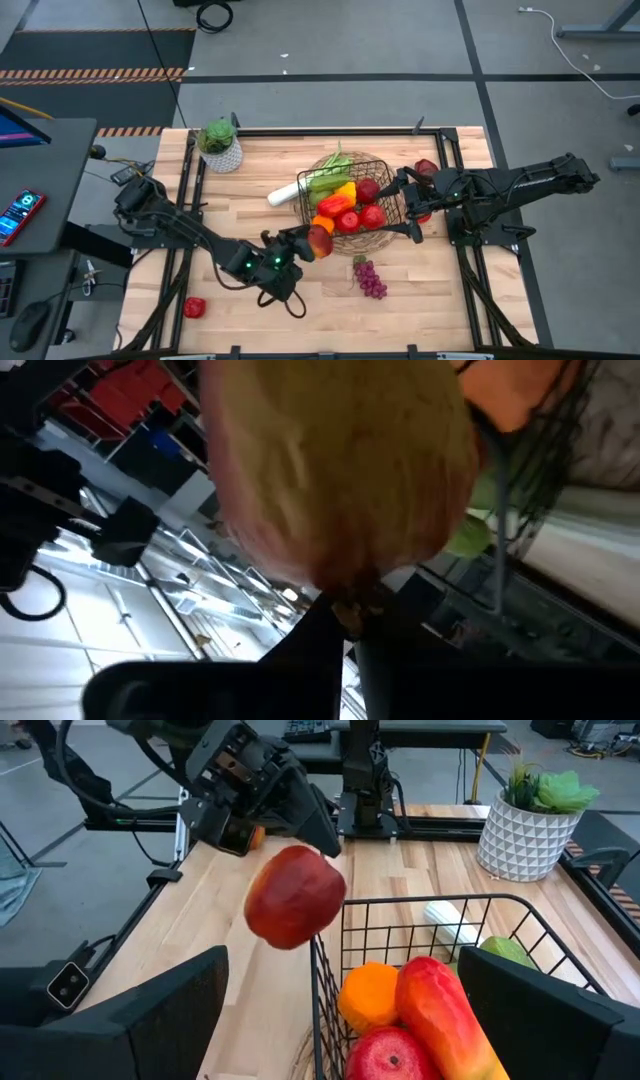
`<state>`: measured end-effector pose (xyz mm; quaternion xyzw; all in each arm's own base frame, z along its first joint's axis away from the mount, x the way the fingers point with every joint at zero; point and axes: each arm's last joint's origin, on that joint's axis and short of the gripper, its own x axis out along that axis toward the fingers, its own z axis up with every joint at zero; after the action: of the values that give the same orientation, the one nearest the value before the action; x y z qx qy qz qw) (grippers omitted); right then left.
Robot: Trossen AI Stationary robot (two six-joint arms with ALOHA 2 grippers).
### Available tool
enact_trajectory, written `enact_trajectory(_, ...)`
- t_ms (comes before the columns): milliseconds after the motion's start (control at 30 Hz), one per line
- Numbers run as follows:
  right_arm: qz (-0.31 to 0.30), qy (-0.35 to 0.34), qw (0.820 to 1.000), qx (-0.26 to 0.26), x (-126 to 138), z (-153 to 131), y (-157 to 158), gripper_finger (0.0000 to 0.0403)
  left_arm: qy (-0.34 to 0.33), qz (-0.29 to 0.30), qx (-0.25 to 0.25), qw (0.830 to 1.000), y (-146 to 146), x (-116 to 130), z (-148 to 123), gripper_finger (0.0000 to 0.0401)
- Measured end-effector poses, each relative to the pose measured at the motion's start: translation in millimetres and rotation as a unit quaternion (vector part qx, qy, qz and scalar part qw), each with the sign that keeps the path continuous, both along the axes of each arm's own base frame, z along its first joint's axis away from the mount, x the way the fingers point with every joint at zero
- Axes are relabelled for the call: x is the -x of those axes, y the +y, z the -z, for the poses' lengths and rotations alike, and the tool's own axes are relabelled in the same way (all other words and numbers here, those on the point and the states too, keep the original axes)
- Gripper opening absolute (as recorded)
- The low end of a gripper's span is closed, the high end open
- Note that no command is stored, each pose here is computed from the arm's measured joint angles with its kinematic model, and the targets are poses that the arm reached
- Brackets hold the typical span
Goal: Build produce basket
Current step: Put the apple into the wire basket
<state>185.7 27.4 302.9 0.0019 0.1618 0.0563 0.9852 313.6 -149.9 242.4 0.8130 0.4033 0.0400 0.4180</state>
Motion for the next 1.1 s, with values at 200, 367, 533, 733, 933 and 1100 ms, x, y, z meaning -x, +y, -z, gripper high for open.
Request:
enact_trajectory(200,0.0,0.0,1.0,0.0,0,0,0,0.04,-0.042,-0.004,0.034,0.999,8,-12,-6,0.0014)
enact_trajectory(367,0.0,0.0,1.0,0.0,0,0,0,0.04,-0.111,0.028,0.109,0.987,13,-22,-22,0.0014)
enact_trajectory(533,0.0,0.0,1.0,0.0,0,0,0,0.04,-0.15,0.058,0.161,0.974,25,-30,-36,0.0014)
enact_trajectory(733,0.0,-0.003,1.0,0.0,0,0,0,0.04,-0.214,0.056,0.257,0.941,54,-43,-42,0.0014)
enact_trajectory(933,0.0,-0.004,1.0,0.0,0,-1,0,0.04,-0.265,0.035,0.381,0.885,83,-52,-41,0.0014)
enact_trajectory(1100,0.0,-0.004,1.0,0.0,0,-1,0,0.04,-0.288,0.0,0.489,0.823,103,-56,-37,0.0014)
